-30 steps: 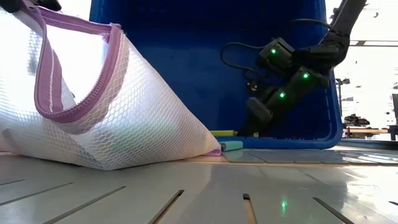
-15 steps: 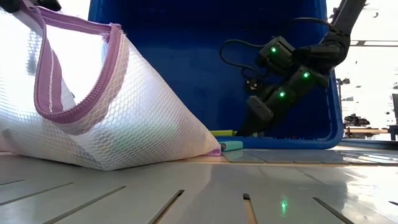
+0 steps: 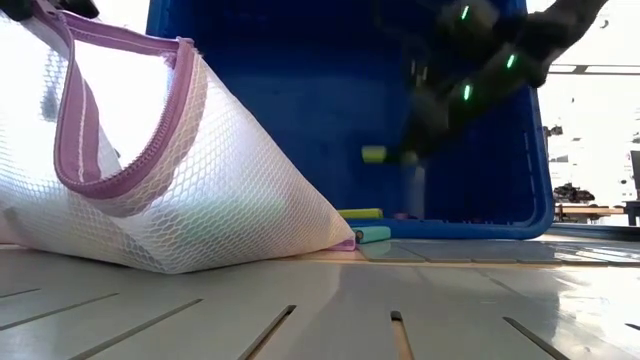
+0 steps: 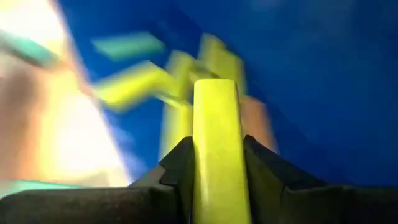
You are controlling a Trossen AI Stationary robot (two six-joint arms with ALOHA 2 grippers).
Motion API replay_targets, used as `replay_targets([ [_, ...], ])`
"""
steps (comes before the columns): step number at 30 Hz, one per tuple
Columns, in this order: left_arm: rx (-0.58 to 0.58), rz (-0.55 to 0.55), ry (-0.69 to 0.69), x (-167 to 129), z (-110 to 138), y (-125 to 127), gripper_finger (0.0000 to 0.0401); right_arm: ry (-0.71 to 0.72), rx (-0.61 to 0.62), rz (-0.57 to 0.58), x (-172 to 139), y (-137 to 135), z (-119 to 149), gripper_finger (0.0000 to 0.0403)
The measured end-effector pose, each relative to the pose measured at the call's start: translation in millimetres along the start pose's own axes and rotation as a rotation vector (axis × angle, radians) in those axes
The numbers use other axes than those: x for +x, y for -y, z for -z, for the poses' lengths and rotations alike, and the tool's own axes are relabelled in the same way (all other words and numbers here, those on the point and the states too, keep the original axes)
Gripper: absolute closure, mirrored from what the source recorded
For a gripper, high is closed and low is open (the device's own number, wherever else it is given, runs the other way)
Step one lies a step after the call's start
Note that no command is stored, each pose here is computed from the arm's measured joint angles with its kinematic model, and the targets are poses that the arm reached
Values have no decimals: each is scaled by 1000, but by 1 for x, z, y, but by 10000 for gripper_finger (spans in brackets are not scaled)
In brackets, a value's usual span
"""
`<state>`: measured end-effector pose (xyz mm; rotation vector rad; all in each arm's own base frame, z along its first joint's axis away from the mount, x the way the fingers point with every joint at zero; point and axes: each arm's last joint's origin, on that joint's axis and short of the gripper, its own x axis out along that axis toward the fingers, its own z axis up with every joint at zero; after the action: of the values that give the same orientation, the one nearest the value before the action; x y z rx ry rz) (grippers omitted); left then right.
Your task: Sort blocks
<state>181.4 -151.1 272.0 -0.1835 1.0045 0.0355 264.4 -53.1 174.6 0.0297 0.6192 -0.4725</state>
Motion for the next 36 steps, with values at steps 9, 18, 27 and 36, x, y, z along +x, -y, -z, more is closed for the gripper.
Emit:
replay_targets([
  [9, 0, -1, 0, 0, 0, 0, 377, 345, 14, -444, -68, -87, -54, 313],
  [18, 0, 0, -1, 0, 0, 0, 377, 443, -111, -559, -63, -202, -75, 313],
  [27, 0, 0, -1, 0, 0, 0, 377, 455, -138, -470, -21, -277, -90, 313],
  [36, 0, 0, 0, 0, 0, 0, 377, 419, 110, -272, 17, -301, -79, 311],
])
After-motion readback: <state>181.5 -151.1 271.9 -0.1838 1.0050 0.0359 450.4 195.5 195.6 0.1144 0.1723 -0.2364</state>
